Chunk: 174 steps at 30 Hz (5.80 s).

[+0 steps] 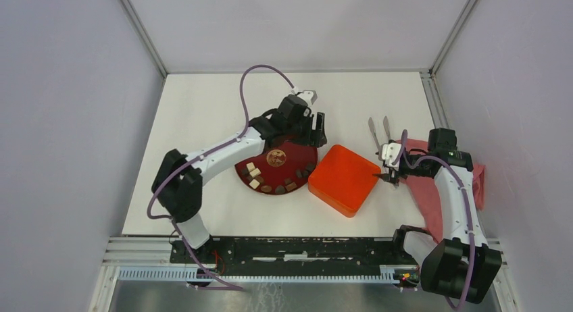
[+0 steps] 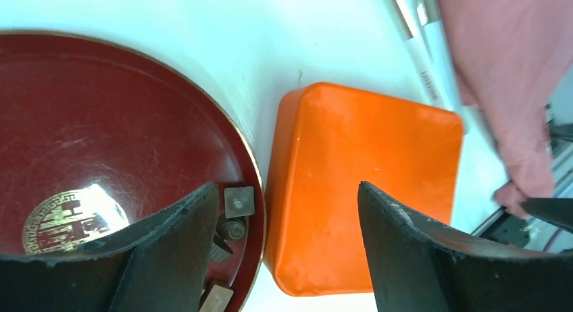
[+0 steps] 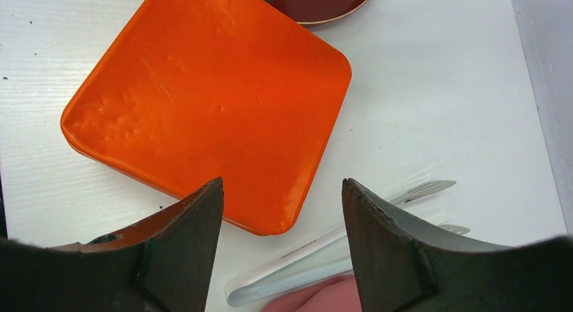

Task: Pack the chocolate
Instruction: Close the box lid on the packing box, then adjust the packing box at the center of the board.

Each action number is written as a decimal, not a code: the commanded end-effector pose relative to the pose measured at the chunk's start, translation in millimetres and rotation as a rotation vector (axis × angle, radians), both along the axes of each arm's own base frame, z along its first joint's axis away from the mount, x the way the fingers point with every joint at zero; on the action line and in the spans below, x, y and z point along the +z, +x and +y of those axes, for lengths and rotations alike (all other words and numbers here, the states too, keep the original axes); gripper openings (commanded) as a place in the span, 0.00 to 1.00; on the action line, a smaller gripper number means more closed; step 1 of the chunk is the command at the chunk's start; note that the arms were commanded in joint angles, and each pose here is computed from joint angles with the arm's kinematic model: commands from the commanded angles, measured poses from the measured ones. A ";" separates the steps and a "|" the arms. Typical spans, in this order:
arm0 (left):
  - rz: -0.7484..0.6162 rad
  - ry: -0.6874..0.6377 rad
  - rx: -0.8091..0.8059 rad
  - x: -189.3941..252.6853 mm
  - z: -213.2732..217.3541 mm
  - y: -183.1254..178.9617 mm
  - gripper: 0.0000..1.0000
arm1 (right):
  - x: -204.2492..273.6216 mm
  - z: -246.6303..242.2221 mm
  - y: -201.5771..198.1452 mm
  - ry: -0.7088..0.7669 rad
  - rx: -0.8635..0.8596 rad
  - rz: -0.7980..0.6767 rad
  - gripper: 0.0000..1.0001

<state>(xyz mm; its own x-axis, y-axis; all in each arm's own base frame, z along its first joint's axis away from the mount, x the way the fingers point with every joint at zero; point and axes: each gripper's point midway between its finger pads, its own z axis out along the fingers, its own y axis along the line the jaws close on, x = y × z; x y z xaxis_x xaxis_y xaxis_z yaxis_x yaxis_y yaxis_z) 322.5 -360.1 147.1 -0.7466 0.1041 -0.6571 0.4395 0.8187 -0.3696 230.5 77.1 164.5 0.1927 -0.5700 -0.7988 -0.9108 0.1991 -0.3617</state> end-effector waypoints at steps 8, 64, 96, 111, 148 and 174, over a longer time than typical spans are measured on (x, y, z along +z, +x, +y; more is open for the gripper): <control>-0.350 -0.176 0.105 116.3 57.3 -14.3 0.85 | 20.6 -7.4 7.5 -0.095 0.034 -0.107 0.72; 0.147 -0.201 -0.199 -57.9 -16.2 -38.6 0.62 | -113.6 -33.1 -6.4 -0.061 -0.325 0.326 0.22; 0.219 -0.024 -0.200 -95.1 -26.4 -45.8 0.52 | -112.1 -63.6 -14.3 -0.280 -0.350 0.334 0.27; 0.184 -0.027 -0.170 -82.7 -27.9 -36.0 0.58 | -22.1 -27.4 0.0 -0.157 -0.095 0.077 0.82; 0.214 -0.552 0.332 -27.0 3.2 -111.5 0.96 | -89.5 10.4 46.4 0.084 -0.298 0.722 0.70; 0.218 -0.254 0.306 -73.3 -34.3 -47.1 0.78 | -109.6 3.1 -2.5 0.050 -0.367 0.782 0.45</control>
